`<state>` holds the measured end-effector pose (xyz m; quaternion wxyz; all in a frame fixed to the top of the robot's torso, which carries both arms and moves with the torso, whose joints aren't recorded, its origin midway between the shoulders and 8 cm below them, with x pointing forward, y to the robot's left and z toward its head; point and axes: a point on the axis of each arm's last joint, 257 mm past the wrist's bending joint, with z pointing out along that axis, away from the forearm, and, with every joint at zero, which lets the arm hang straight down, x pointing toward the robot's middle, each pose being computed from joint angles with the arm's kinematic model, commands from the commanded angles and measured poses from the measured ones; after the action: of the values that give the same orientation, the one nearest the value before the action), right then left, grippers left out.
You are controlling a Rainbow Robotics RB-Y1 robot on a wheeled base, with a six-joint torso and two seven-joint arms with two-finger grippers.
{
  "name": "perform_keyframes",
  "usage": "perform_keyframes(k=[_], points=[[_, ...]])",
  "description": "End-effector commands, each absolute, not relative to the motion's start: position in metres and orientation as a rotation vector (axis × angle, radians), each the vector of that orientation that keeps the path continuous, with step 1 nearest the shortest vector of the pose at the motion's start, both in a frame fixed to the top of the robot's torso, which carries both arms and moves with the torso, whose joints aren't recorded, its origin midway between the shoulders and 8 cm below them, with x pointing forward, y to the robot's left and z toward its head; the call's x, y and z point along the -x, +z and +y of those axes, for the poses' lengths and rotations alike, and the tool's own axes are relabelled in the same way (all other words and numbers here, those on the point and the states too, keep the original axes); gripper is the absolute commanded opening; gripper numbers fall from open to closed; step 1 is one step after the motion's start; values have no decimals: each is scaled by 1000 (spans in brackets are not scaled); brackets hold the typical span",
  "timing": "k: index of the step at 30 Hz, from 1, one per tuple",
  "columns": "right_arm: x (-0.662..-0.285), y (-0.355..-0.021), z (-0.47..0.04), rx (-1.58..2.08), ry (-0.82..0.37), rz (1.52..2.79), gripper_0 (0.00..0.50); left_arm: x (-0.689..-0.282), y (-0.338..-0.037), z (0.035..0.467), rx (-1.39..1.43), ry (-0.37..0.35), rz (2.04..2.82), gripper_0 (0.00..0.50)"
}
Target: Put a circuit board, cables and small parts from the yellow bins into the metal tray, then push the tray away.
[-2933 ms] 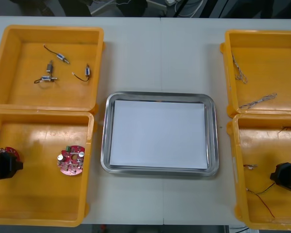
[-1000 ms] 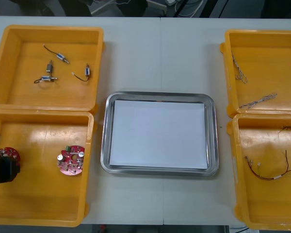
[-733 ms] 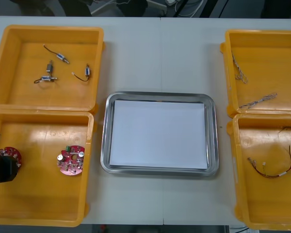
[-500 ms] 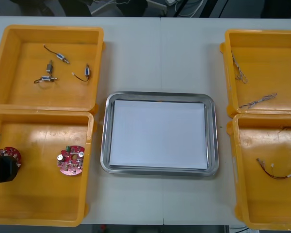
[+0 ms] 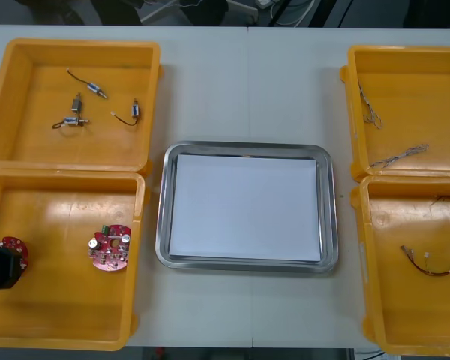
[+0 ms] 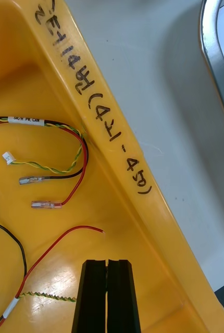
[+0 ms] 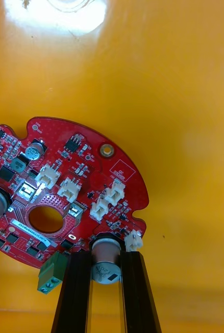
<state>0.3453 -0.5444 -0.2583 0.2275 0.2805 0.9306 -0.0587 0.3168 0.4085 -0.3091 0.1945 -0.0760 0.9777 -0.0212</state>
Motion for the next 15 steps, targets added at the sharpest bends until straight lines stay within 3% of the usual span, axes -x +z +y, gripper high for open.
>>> perform_keyframes(k=[1, 2, 3, 4, 15], points=[[-359, -229, -557, -772, -179, 2500, 195, -337, -267, 404, 52, -5, 2702, 0], [-360, -228, -557, -771, -178, 2499, 366, -338, -264, 401, 49, -10, 2702, 0], [-360, -228, -556, -771, -174, 2499, 465, -339, -261, 398, 43, -10, 2703, 0], [-360, -229, -556, -771, -174, 2500, 500, -339, -259, 396, 42, -11, 2703, 0], [-363, -199, -546, -807, -92, 2508, 500, -343, -248, 351, 81, -99, 2680, 0]])
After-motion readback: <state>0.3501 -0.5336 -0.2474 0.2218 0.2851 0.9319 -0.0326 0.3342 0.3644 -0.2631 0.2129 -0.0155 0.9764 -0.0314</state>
